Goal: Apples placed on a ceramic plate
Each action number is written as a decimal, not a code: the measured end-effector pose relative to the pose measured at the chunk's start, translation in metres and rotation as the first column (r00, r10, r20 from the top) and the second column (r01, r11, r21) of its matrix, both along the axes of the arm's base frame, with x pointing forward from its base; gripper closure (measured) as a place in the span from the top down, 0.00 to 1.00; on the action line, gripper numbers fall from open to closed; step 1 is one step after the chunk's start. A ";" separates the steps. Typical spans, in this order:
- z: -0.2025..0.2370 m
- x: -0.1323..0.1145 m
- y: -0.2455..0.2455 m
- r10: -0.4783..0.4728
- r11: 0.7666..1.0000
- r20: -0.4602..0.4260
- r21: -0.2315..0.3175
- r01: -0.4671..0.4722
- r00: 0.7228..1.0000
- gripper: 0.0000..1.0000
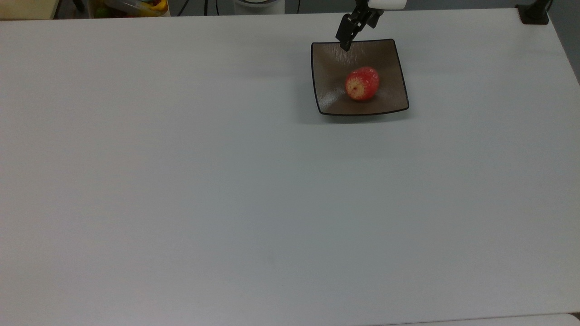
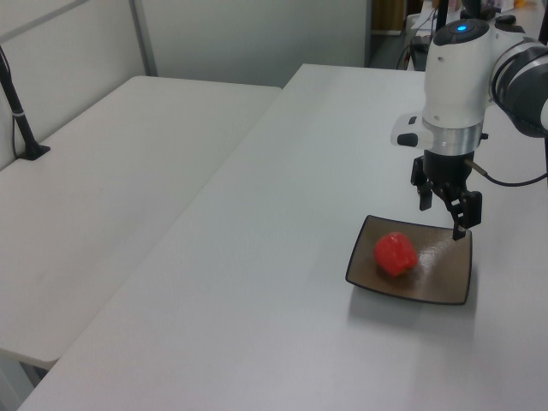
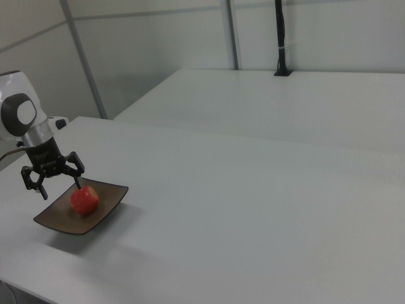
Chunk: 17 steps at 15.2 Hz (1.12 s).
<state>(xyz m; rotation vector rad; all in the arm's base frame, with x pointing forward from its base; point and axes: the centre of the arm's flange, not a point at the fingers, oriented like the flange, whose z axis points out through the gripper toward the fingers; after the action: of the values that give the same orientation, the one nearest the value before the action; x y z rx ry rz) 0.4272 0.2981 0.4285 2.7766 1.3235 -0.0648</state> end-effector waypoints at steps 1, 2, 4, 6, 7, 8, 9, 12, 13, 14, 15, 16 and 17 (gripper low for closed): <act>0.001 0.000 0.000 -0.002 1.000 0.002 0.001 0.002 1.000 1.00; 0.004 0.002 0.001 -0.017 1.000 0.009 0.005 0.017 1.000 1.00; 0.012 0.005 0.002 -0.076 0.997 0.024 0.014 0.075 0.997 1.00; 0.017 0.009 -0.003 -0.146 0.989 0.019 0.007 0.146 0.989 1.00; 0.021 0.012 -0.008 -0.195 0.981 0.008 -0.006 0.195 0.981 1.00; 0.026 0.018 -0.016 -0.253 0.967 0.007 -0.009 0.253 0.968 1.00; 0.030 0.024 -0.023 -0.299 0.954 0.013 -0.005 0.299 0.954 1.00; 0.047 0.053 -0.063 -0.446 0.895 0.036 0.027 0.445 0.894 1.00; 0.053 0.064 -0.080 -0.486 0.874 0.042 0.040 0.484 0.873 1.00; 0.059 0.073 -0.098 -0.519 0.854 0.047 0.052 0.517 0.853 1.00; 0.064 0.082 -0.115 -0.549 0.835 0.051 0.061 0.546 0.834 1.00; 0.068 0.089 -0.135 -0.582 0.813 0.053 0.069 0.579 0.811 1.00; 0.070 0.095 -0.151 -0.615 0.788 0.054 0.074 0.611 0.787 1.00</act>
<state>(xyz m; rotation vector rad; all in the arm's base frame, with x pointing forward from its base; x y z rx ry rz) 0.5220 0.1470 0.4984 3.0886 0.3515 0.0462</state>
